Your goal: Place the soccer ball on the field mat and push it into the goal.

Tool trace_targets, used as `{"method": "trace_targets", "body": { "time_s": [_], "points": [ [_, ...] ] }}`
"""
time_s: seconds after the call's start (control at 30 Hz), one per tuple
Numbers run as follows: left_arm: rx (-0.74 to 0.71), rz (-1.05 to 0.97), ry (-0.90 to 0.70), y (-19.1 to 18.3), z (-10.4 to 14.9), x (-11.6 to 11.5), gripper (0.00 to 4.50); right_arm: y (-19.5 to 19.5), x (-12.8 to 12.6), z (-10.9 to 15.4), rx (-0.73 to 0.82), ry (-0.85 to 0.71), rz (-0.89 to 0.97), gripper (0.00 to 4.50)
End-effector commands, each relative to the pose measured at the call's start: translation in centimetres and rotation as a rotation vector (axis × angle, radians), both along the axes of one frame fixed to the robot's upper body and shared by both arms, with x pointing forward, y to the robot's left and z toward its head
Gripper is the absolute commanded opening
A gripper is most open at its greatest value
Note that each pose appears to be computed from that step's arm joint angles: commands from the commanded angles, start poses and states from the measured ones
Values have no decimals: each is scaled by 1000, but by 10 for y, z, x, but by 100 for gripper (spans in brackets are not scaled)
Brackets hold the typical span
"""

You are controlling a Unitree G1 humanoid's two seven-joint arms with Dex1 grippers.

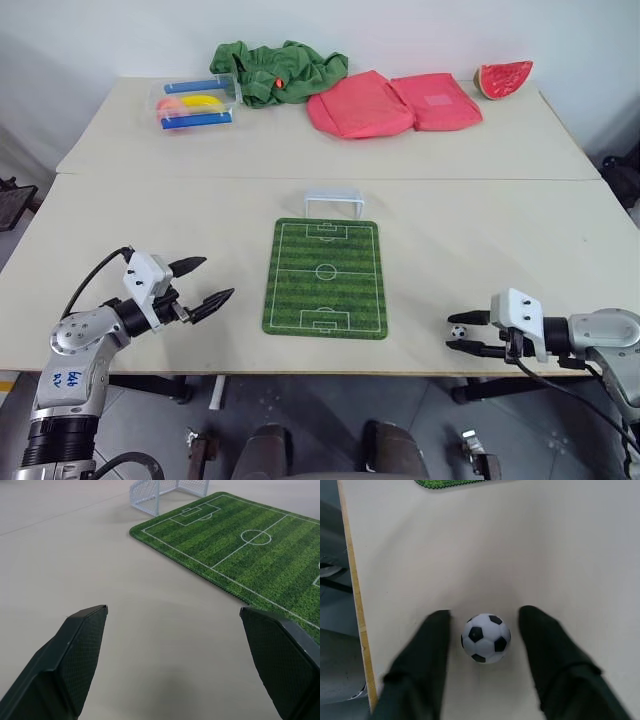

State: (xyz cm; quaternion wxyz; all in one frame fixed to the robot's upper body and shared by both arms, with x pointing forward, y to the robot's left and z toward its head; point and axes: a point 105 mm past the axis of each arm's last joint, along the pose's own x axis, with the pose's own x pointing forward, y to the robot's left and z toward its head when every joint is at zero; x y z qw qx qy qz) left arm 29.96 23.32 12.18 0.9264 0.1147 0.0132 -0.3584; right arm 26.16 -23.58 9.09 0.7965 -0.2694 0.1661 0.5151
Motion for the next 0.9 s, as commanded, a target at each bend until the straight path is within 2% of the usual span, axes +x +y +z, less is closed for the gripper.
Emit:
{"method": "trace_targets", "body": {
  "time_s": [0.03, 0.23, 0.33, 0.43, 0.6, 0.9],
  "points": [
    [1, 6, -44, 3, 12, 1, 450, -12, 4, -6, 6, 6, -71, 85],
    [-17, -48, -46, -2, 13, 1, 450, 5, 15, 24, 13, -82, -21, 86],
    [-64, -125, -8, -7, 10, -7, 450, 44, 15, 51, 57, -115, 89, 86],
    [-82, -170, 5, -10, 5, -12, 450, 72, 17, 62, 101, -96, 150, 86],
    [-78, -241, -28, -13, 1, -20, 450, 129, 20, 63, 111, -71, 310, 86],
    [-69, -294, -95, -7, -2, -28, 450, 203, 22, 39, 70, -54, 495, 86]
  ]
}}
